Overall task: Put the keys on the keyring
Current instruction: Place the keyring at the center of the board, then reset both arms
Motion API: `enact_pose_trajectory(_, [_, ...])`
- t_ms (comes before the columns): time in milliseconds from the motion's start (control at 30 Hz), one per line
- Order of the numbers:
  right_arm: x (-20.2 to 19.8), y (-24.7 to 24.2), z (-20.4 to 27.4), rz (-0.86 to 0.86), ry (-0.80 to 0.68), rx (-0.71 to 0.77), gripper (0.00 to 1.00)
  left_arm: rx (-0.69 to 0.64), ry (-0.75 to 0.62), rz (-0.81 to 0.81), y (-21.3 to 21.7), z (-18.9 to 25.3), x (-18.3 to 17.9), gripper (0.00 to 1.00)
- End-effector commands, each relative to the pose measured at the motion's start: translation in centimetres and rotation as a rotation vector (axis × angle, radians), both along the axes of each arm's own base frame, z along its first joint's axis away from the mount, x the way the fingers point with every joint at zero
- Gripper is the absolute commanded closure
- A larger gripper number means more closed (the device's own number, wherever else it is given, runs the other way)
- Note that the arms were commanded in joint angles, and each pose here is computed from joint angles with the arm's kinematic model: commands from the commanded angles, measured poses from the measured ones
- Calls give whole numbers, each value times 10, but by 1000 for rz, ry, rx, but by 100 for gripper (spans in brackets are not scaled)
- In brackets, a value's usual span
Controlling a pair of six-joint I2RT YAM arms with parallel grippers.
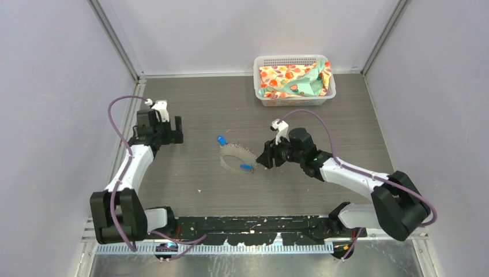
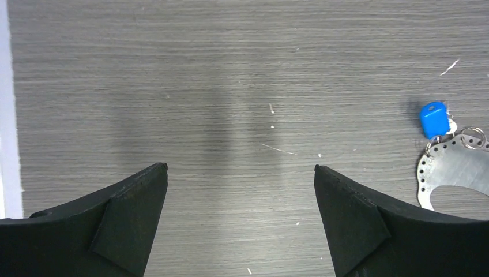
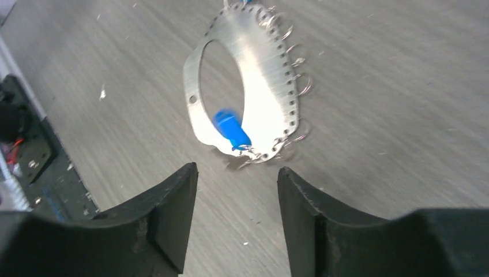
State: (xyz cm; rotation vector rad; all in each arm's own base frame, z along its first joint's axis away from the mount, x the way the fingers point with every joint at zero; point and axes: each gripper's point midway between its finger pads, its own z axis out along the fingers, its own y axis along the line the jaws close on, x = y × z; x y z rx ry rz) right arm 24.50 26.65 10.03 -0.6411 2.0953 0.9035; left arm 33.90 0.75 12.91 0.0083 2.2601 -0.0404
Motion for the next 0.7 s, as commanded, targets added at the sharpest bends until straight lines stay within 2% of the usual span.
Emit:
enact_pose_trajectory(0, [27, -27, 25, -203, -116, -38, 35, -72, -93, -53, -2, 15, 28, 0])
enact_pose_trajectory(33, [35, -37, 29, -265, -143, -55, 29, -69, -102, -62, -2, 12, 31, 0])
enact_pose_trajectory(67, [45, -51, 34, -357, -180, -77, 6, -66, -115, -69, -3, 9, 33, 0])
enact_pose_trajectory(100, [56, -69, 39, -460, -217, -101, 1, -62, -132, -66, -1, 5, 37, 0])
enact_pose_trajectory(300, [91, -188, 63, -1019, -460, -311, 0, -79, -240, -89, -7, -20, 47, 0])
enact_pose_trajectory(367, [93, -220, 57, -1140, -483, -372, 0, -88, -344, -108, -11, -18, 54, 0])
enact_pose_trajectory(467, [100, -253, 47, -1242, -473, -396, 0, -101, -445, -141, -17, -26, 53, 0])
enact_pose_trajectory(600, [114, -286, 33, -1303, -447, -362, 0, -97, -517, -189, -25, -37, 47, 0])
enact_pose_trajectory(667, [121, -295, 24, -1312, -430, -336, 0, -84, -511, -200, -26, -42, 40, 0])
